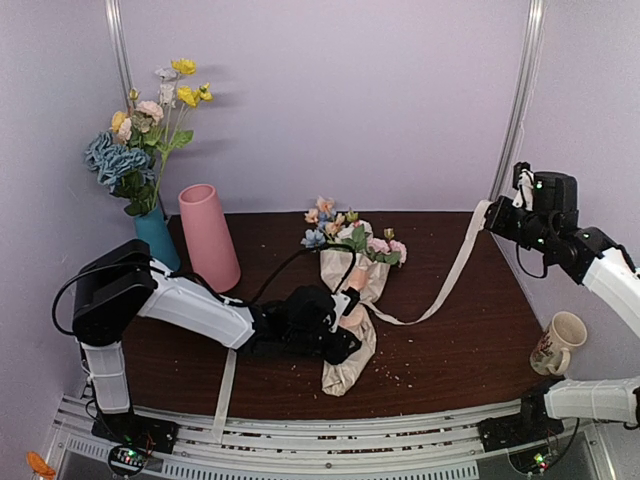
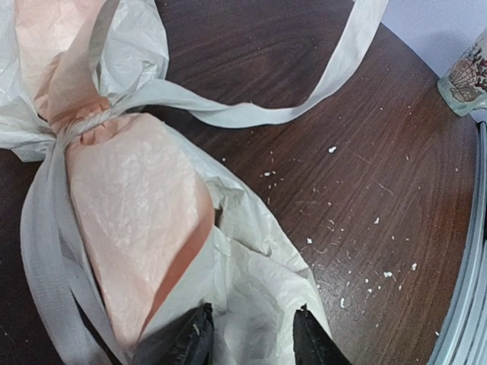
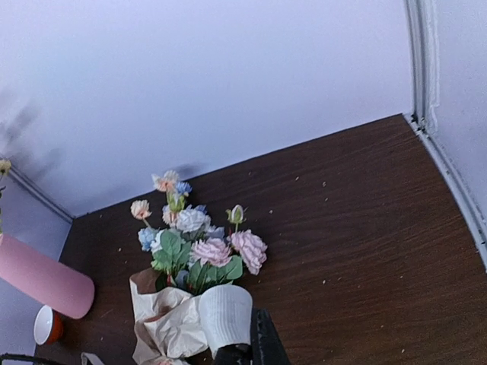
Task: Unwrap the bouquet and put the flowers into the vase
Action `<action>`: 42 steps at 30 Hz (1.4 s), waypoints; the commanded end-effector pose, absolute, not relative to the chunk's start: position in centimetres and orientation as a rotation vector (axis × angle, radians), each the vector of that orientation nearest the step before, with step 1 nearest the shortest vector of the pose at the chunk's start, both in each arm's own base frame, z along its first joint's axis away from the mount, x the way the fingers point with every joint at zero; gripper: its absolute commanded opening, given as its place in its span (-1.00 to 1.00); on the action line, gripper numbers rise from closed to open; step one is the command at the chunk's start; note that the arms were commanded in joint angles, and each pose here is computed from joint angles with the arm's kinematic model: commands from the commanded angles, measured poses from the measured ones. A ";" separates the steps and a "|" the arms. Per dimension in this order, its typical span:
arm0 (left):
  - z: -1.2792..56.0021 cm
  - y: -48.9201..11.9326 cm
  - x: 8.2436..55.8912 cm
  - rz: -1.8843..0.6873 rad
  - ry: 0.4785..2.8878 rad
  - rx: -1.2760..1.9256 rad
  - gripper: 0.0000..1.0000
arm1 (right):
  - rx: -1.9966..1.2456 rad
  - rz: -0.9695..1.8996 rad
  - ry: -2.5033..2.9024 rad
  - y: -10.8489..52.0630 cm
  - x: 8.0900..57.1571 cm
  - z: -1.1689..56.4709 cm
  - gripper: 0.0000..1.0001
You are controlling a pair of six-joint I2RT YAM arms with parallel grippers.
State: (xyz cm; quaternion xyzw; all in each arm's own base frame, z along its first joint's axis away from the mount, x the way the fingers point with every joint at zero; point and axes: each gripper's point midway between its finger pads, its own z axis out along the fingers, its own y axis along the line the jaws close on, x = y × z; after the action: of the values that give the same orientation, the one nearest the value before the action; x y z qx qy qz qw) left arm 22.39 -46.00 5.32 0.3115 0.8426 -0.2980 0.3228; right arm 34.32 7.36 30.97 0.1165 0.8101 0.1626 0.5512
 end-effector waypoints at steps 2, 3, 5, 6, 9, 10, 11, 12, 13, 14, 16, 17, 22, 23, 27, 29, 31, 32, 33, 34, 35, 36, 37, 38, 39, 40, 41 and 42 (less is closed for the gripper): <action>9.3 -45.8 22.7 -0.784 2.160 0.823 -0.10 | 0.067 0.719 1.887 13.0 34.1 31.8 -1.00; 9.9 -45.8 22.6 -0.783 2.151 0.824 -0.04 | 0.029 0.768 1.865 14.0 33.9 32.5 -1.00; 11.4 -45.5 22.6 -0.782 2.125 0.821 0.12 | -0.061 0.854 1.810 15.9 33.0 34.3 -1.00; 12.3 -45.4 22.6 -0.784 2.103 0.826 0.22 | -0.109 0.889 1.787 17.0 32.4 35.1 -1.00; 15.7 -45.0 22.5 -0.778 2.010 0.842 0.46 | -0.245 0.977 1.711 20.1 30.4 37.6 -1.00; 17.0 -44.8 22.5 -0.766 1.971 0.843 0.51 | -0.286 1.005 1.686 21.3 29.7 38.3 -1.00; 18.1 -44.5 22.6 -0.755 1.929 0.846 0.56 | -0.333 1.039 1.662 22.5 28.8 38.8 -1.00; 19.4 -44.3 22.7 -0.751 1.885 0.845 0.59 | -0.384 1.073 1.638 23.8 27.9 39.4 -1.00; 20.8 -44.0 22.8 -0.744 1.837 0.838 0.60 | -0.430 1.103 1.622 25.0 27.1 39.7 -1.00; 22.0 -43.9 22.8 -0.743 1.795 0.838 0.68 | -0.477 1.123 1.608 26.1 26.2 39.9 -1.00; 24.5 -43.7 22.6 -0.762 1.705 0.845 0.71 | -0.548 1.135 1.590 27.8 25.1 39.9 -1.00; 25.8 -43.8 22.4 -0.774 1.658 0.853 0.72 | -0.568 1.133 1.587 28.5 24.7 39.8 -1.00; 29.6 -44.7 21.7 -0.815 1.497 0.894 0.96 | -0.660 1.154 1.574 31.1 23.0 39.4 -1.00; 30.0 -45.1 21.5 -0.829 1.469 0.910 0.96 | -0.678 1.160 1.571 31.6 22.6 39.5 -1.00; 30.5 -46.9 21.5 -0.849 1.419 0.950 0.96 | -0.710 1.144 1.575 32.7 22.0 39.3 -1.00; 31.1 -48.0 20.9 -0.901 1.380 0.982 0.93 | -0.704 1.122 1.586 32.8 22.2 39.0 -1.00; 31.2 -48.8 20.3 -0.949 1.350 1.007 0.88 | -0.686 1.097 1.603 32.7 22.5 38.7 -1.00; 31.2 -49.0 20.2 -0.962 1.342 1.013 0.83 | -0.681 1.090 1.607 32.7 22.6 38.7 -1.00; 31.2 -49.1 20.2 -0.968 1.337 1.004 0.70 | -0.679 1.089 1.608 32.6 22.6 38.6 -1.00; 31.3 -49.2 20.3 -0.972 1.335 0.994 0.39 | -0.680 1.088 1.607 32.6 22.5 38.6 -1.00; 31.3 -49.3 20.4 -0.972 1.334 0.988 0.06 | -0.676 1.085 1.607 32.6 22.5 38.6 -1.00; 31.3 -49.3 20.5 -0.970 1.337 0.982 -0.26 | -0.667 1.078 1.609 32.5 22.7 38.5 -1.00; 31.3 -49.2 20.7 -0.964 1.342 0.977 -0.65 | -0.652 1.066 1.615 32.4 22.9 38.5 -1.00; 31.3 -49.1 20.8 -0.955 1.348 0.968 -0.95 | -0.629 1.047 1.625 32.2 23.3 38.4 -1.00; 31.2 -48.8 21.0 -0.943 1.359 0.953 -1.00 | -0.596 1.020 1.641 31.9 23.9 38.2 -1.00; 31.1 -48.3 21.2 -0.936 1.371 0.930 -1.00 | -0.564 0.990 1.660 31.6 24.5 37.8 -1.00; 31.3 -47.8 21.4 -0.924 1.374 0.905 -1.00 | -0.532 0.959 1.674 31.2 25.1 37.6 -1.00; 31.4 -47.2 21.5 -0.915 1.379 0.880 -1.00 | -0.521 0.946 1.685 31.2 25.4 37.2 -1.00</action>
State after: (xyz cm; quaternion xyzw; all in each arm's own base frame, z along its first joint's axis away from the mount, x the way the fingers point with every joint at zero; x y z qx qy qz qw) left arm 21.14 -48.55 28.36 0.4205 0.6095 -0.3854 0.5506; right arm 23.66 32.25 36.87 -0.2610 0.6938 0.4328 0.5131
